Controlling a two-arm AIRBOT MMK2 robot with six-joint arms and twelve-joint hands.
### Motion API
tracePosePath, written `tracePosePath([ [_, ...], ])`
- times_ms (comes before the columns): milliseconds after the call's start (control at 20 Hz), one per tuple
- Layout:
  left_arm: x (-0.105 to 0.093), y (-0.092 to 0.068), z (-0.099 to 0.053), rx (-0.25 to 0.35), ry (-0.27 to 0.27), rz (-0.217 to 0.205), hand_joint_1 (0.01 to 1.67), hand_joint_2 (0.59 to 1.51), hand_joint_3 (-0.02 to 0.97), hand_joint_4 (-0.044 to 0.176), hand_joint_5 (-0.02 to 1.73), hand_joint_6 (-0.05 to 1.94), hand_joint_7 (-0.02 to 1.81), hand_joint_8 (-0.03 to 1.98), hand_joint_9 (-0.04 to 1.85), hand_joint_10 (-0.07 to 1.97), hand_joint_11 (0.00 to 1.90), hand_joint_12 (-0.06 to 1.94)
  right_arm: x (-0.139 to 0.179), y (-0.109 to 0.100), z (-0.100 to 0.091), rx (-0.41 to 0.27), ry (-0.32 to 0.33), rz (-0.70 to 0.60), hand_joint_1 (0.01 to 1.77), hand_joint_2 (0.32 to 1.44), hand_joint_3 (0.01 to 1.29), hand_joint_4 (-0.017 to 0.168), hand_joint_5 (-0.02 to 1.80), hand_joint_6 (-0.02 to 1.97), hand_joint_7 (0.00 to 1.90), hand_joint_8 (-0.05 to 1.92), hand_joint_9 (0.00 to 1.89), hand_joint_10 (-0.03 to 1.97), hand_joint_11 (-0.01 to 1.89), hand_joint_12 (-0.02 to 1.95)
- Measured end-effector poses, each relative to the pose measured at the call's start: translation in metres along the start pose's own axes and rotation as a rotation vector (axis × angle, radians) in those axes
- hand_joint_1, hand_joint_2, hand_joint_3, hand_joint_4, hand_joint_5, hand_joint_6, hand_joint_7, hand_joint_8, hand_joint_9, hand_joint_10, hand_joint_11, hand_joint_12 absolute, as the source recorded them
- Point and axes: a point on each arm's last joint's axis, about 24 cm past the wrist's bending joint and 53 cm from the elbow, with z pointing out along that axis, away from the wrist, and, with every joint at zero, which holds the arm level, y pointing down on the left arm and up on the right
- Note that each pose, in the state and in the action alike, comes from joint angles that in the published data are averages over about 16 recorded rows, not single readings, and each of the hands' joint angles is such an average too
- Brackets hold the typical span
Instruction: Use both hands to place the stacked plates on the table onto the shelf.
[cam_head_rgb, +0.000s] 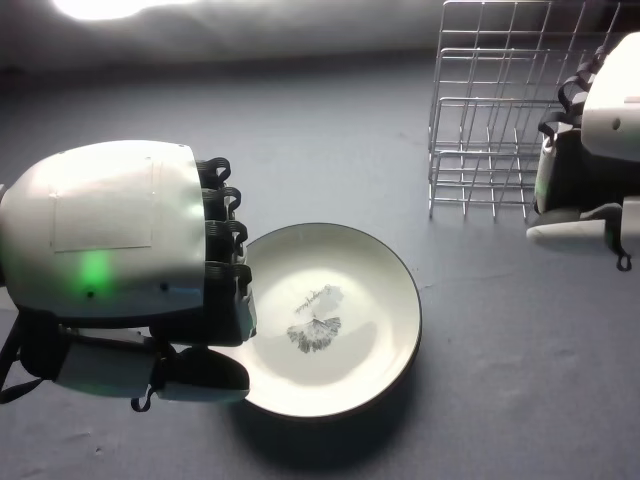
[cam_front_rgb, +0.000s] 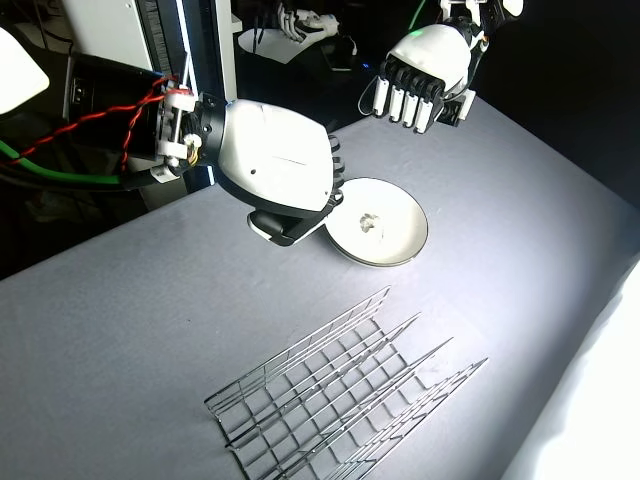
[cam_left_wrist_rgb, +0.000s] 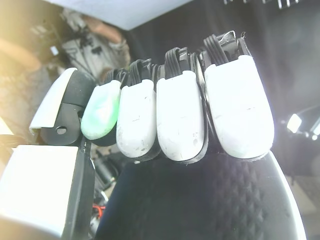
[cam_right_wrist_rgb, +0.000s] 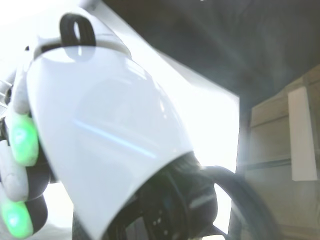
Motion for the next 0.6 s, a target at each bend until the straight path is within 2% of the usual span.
tracePosePath([
  [200,0.002,0.0,0.0,0.003,0.011,-0.001,0.15,0.901,0.352,0.008,0.44,0.54,0.5,0.55,0.54,0.56,0.54,0.53,0.001,-0.003,0.004,0.003,0.003,0.0,0.11,1.23,0.05,0.01,0.46,0.63,0.55,0.62,0.58,0.63,0.7,0.57],
  [400,0.004,0.0,-0.001,0.009,0.031,-0.003,0.12,0.874,0.366,0.006,0.33,0.39,0.37,0.41,0.41,0.41,0.4,0.39,0.002,-0.004,0.007,0.004,0.006,0.0,0.08,1.22,0.04,0.007,0.34,0.47,0.41,0.46,0.44,0.47,0.52,0.42],
  [600,0.006,0.0,-0.001,0.023,0.065,-0.003,0.03,0.8,0.41,0.001,0.05,0.03,0.06,0.03,0.08,0.04,0.08,0.02,0.003,-0.01,0.012,0.011,0.01,-0.001,0.02,1.2,0.02,-0.001,0.08,0.1,0.11,0.08,0.11,0.09,0.16,0.04],
])
